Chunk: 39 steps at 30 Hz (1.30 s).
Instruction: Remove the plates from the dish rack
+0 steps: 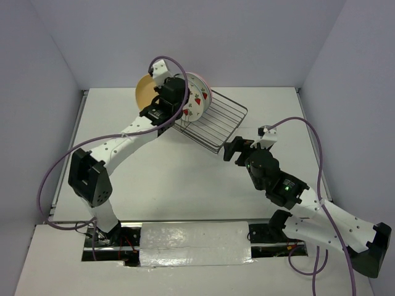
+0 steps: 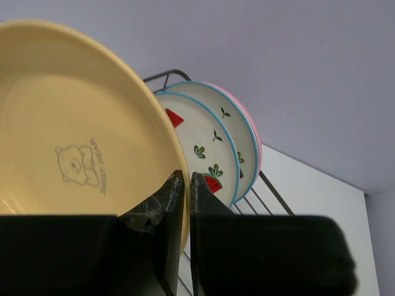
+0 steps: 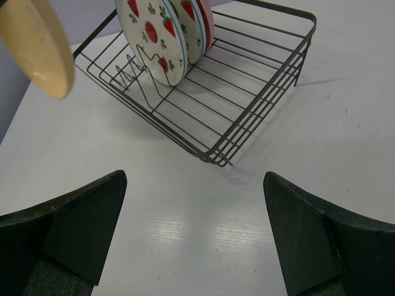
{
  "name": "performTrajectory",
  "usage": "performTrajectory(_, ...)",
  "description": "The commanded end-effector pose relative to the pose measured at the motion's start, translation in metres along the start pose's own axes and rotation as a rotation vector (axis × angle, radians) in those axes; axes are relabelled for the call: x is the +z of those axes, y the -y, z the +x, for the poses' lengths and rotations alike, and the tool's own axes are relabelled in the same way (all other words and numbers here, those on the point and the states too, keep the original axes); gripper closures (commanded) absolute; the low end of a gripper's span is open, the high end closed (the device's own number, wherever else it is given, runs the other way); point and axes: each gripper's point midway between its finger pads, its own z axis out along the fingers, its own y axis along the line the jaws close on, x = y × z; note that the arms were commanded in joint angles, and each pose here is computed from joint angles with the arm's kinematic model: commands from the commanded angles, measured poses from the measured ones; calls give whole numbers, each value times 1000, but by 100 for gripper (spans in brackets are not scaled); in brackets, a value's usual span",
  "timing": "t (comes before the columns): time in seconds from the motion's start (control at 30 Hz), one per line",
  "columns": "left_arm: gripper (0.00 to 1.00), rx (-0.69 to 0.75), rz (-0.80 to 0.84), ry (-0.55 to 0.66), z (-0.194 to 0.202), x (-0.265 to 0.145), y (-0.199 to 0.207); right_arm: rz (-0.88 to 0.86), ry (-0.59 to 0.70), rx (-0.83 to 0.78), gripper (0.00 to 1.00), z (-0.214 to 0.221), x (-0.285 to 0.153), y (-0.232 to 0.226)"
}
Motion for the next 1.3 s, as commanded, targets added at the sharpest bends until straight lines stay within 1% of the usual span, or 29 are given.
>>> performTrajectory(0.0,100,-13,19,86,-48,-18,1,-19,44,26,1,-19,-3,-8)
performTrajectory(0.07,100,-9,20,93,-56,-25,-1,-13,39,19,1,-18,-1,-7)
performTrajectory(0.17,100,-14,14,123,-80,-41,-9,-9,33,18,1,-17,-1,-8)
performTrajectory(0.27,100,30,-97,140,-88,-49,-35,-8,34,19,1,-18,0,-8)
performTrajectory(0.33,100,98,-212,126,-89,-52,-62,-10,34,19,1,-17,0,-8)
performTrajectory(0.37,100,84,-258,125,-94,-49,-70,-8,34,19,1,-17,0,-8)
performTrajectory(0.4,100,103,-305,107,-92,-47,-83,-8,32,16,1,-16,0,-8)
performTrajectory(0.43,100,177,-376,46,-81,-51,-104,-7,33,16,1,-16,0,-8)
performTrajectory(0.5,100,189,-468,16,-75,-43,-132,-3,31,14,1,-15,1,-7)
performTrajectory(0.53,100,219,-504,-15,-69,-44,-147,3,30,11,1,-14,2,-6)
performTrajectory(0.67,100,229,-611,-115,-38,-36,-199,31,18,-3,1,-11,6,-4)
performTrajectory(0.77,100,220,-674,-189,-4,-36,-233,48,-2,-19,1,-7,9,-4)
performTrajectory(0.87,100,234,-725,-221,13,-32,-253,62,-21,-31,1,-3,12,-5)
performTrajectory(1.07,100,226,-787,-327,50,-21,-282,44,-48,-54,0,-1,14,-11)
performTrajectory(1.27,100,209,-805,-406,87,-19,-293,38,-49,-57,0,-1,14,-12)
